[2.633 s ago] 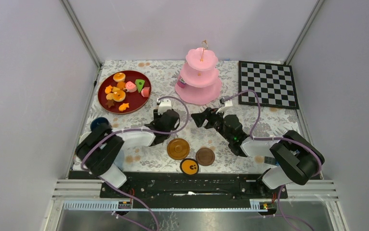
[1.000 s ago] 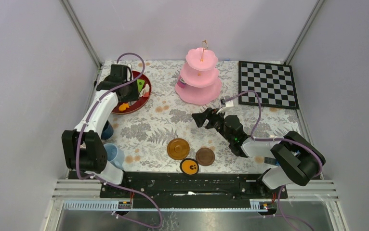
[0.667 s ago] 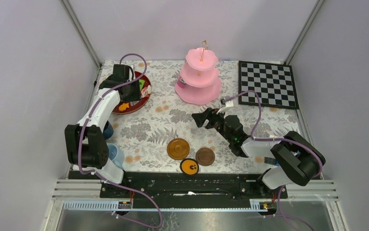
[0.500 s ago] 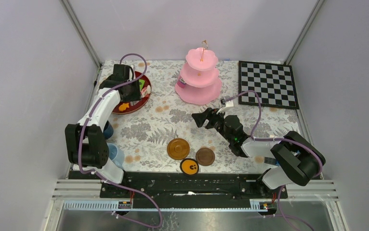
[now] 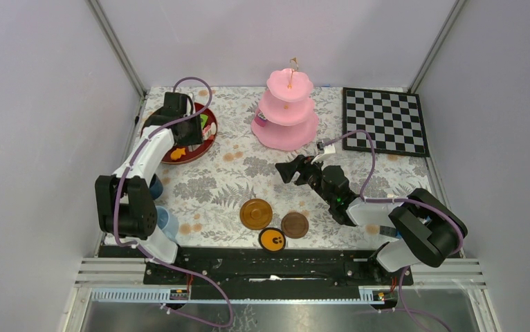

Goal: Serve the afternoon tea
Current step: Pick up the desert from the tray.

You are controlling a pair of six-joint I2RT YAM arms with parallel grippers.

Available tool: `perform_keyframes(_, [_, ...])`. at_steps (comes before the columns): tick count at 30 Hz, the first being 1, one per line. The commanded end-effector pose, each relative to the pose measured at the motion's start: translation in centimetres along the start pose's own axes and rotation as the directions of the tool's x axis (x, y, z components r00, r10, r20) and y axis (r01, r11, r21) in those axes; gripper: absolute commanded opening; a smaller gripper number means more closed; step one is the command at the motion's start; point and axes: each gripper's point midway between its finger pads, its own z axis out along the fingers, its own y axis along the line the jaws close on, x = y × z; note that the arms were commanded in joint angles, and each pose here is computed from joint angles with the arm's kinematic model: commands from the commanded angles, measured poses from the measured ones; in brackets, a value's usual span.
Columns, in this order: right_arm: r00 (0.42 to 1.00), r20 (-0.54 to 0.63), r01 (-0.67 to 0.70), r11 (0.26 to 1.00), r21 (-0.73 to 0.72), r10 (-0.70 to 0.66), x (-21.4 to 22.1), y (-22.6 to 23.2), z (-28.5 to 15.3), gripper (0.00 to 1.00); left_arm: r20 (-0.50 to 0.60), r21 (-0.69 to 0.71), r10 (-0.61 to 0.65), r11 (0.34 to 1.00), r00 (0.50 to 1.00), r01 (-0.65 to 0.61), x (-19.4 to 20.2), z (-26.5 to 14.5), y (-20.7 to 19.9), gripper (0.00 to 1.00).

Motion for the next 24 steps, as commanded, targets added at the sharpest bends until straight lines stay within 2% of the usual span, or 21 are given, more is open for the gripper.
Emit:
perform_keyframes(1, [0.998, 0.065, 0.003, 0.999, -0.045, 0.0, -2.1, 1.4, 0.4, 0.79, 0.095, 0.018, 0.004, 1.0, 0.995, -0.006, -3.1, -0.5, -0.6, 0.4])
perform_keyframes(7, [0.998, 0.064, 0.0, 0.999, -0.047, 0.003, -2.1, 1.4, 0.5, 0.79, 0.097, 0.02, 0.005, 1.0, 0.995, -0.007, -3.2, -0.4, -0.6, 0.37])
perform_keyframes(16, [0.998, 0.06, -0.003, 0.999, -0.049, 0.006, -2.0, 1.4, 0.6, 0.79, 0.117, 0.029, 0.002, 1.0, 0.993, -0.006, -3.7, -1.1, -0.9, 0.18])
perform_keyframes(19, [0.998, 0.06, -0.003, 0.999, -0.05, 0.006, -2.0, 1.4, 0.6, 0.79, 0.133, 0.023, -0.002, 1.0, 0.991, -0.001, -4.0, -1.7, -0.8, 0.08])
perform_keyframes(24, [0.998, 0.06, -0.004, 0.999, -0.05, 0.007, -2.0, 1.5, 0.6, 0.8, 0.163, 0.014, -0.003, 1.0, 0.987, 0.001, -4.4, -3.0, -0.6, 0.01])
